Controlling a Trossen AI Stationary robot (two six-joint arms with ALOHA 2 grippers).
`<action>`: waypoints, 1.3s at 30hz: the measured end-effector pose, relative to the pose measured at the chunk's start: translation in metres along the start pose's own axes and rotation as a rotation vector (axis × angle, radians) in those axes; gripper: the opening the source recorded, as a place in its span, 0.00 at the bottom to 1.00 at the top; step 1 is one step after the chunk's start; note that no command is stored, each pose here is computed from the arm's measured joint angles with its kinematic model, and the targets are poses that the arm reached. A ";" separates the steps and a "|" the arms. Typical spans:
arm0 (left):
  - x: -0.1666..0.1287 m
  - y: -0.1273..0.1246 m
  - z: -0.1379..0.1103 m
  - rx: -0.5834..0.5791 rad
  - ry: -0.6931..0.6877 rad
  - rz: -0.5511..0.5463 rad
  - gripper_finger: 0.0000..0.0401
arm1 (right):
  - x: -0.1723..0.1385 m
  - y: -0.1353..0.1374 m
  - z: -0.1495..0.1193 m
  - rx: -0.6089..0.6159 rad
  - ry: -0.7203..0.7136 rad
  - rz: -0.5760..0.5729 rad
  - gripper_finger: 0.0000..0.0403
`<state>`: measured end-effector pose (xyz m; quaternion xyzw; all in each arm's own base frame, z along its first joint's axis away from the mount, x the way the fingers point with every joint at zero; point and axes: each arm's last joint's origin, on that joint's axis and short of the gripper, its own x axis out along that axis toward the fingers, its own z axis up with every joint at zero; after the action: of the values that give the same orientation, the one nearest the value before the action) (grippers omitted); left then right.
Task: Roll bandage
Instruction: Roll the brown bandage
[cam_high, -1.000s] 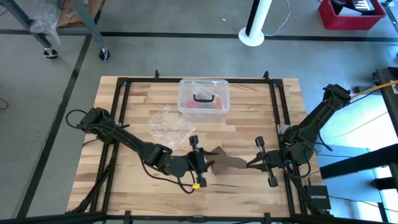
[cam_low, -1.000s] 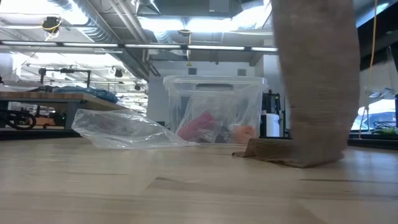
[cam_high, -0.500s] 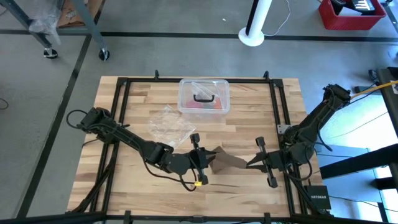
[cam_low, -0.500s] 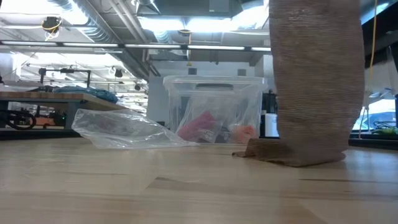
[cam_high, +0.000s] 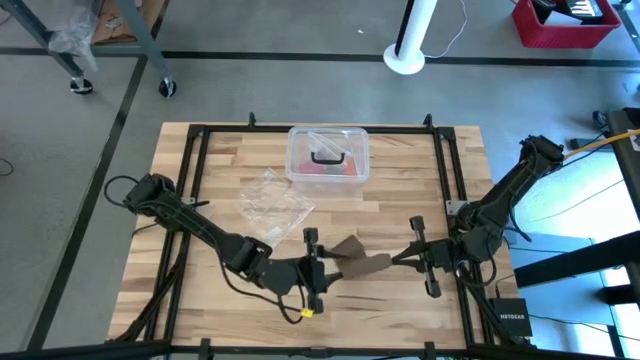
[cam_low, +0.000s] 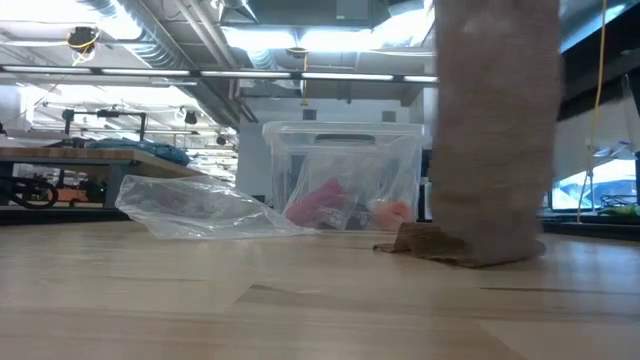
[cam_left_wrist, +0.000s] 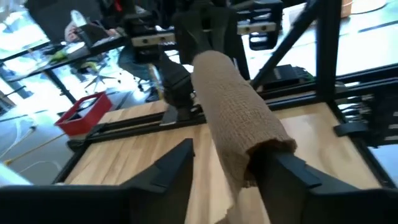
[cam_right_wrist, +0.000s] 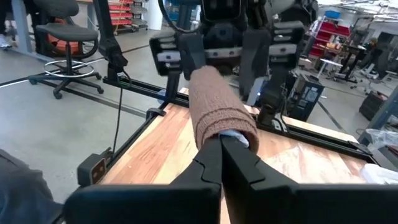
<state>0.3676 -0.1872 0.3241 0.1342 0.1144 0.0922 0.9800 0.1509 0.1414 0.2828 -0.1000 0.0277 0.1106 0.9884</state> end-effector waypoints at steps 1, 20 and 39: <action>-0.003 0.000 0.002 0.007 -0.002 0.002 0.41 | 0.000 0.000 0.000 0.001 -0.002 0.000 0.01; 0.010 0.010 0.000 -0.046 -0.011 -0.010 0.42 | 0.005 0.007 0.000 0.032 -0.024 0.082 0.00; 0.008 0.006 0.002 0.003 -0.039 -0.014 0.01 | 0.000 0.002 0.006 0.030 0.001 0.005 0.11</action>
<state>0.3751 -0.1802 0.3266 0.1367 0.0963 0.0826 0.9825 0.1509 0.1445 0.2885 -0.0851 0.0299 0.1124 0.9896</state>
